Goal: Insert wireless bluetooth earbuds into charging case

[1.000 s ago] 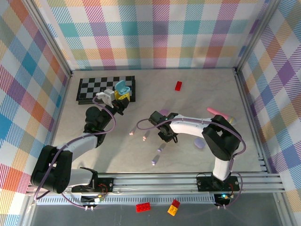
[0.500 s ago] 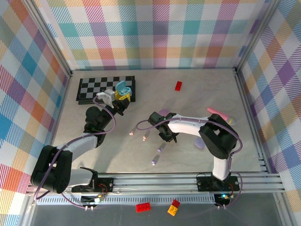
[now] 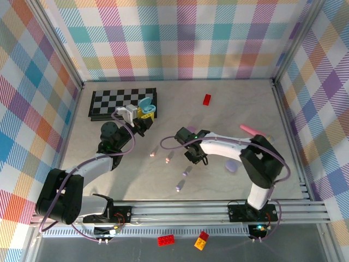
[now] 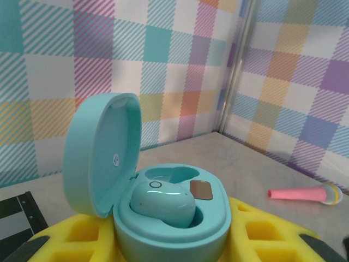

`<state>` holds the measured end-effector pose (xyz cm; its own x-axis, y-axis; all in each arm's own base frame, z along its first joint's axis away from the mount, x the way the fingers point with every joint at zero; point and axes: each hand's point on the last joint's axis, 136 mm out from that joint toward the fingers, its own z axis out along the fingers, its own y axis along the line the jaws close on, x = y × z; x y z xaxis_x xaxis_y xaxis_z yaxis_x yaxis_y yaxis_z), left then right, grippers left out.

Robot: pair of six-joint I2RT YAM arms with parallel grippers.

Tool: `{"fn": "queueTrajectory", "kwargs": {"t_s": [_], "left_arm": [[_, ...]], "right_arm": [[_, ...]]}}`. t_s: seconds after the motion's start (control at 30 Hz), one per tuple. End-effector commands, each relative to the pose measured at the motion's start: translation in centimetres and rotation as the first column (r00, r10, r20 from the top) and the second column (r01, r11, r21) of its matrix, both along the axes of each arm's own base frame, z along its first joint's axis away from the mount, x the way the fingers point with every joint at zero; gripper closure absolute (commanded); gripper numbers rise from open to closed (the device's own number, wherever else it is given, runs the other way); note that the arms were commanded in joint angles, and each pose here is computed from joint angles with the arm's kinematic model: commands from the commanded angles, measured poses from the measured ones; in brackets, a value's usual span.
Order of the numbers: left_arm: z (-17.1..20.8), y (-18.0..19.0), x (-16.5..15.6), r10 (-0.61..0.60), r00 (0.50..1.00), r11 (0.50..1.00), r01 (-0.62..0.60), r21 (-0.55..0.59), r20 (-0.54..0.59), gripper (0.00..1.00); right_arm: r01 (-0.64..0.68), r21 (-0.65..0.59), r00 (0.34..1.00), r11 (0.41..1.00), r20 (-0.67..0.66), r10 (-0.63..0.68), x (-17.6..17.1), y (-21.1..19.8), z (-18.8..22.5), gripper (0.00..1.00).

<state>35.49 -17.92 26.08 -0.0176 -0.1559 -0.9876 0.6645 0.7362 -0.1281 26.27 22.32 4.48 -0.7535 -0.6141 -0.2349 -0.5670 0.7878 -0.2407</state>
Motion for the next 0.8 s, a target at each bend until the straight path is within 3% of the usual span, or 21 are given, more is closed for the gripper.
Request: {"fn": "queueTrajectory", "kwargs": {"t_s": [0.0, 0.13, 0.3, 0.5, 0.6, 0.77], "left_arm": [[2.1, -1.4, -1.1, -0.076, 0.994, 0.997, 0.075, 0.027, 0.073, 0.68], [1.9, -3.3, -2.0, -0.148, 0.986, 0.988, 0.144, 0.058, 0.077, 0.68], [1.5, -5.8, -3.6, -0.257, 0.963, 0.965, 0.251, 0.078, 0.078, 0.69], [1.3, -8.7, -5.4, -0.349, 0.933, 0.935, 0.342, 0.09, 0.087, 0.69], [1.5, -10.2, -6.4, -0.404, 0.909, 0.913, 0.396, 0.095, 0.1, 0.69], [1.5, -11.9, -7.8, -0.497, 0.861, 0.867, 0.486, 0.107, 0.113, 0.69]], "right_arm": [[0.028, 0.24, 0.998, 0.97, 0.041, -0.039, 0.5, 1.7, 4.4, 0.79], [-0.016, 0.463, 0.995, 0.886, 0.09, -0.03, 0.8, 2.9, 9.4, 0.79], [-0.07, 0.767, 0.994, 0.638, 0.104, -0.017, 0.5, 4.0, 17.2, 0.78], [-0.128, 0.905, 0.991, 0.405, 0.135, 0.01, 0.0, 3.9, 23.2, 0.81], [-0.145, 0.937, 0.989, 0.318, 0.142, 0.033, -0.4, 3.9, 25.3, 0.8], [-0.172, 0.954, 0.981, 0.245, 0.144, 0.131, -1.6, 4.7, 26.9, 0.8]]}}
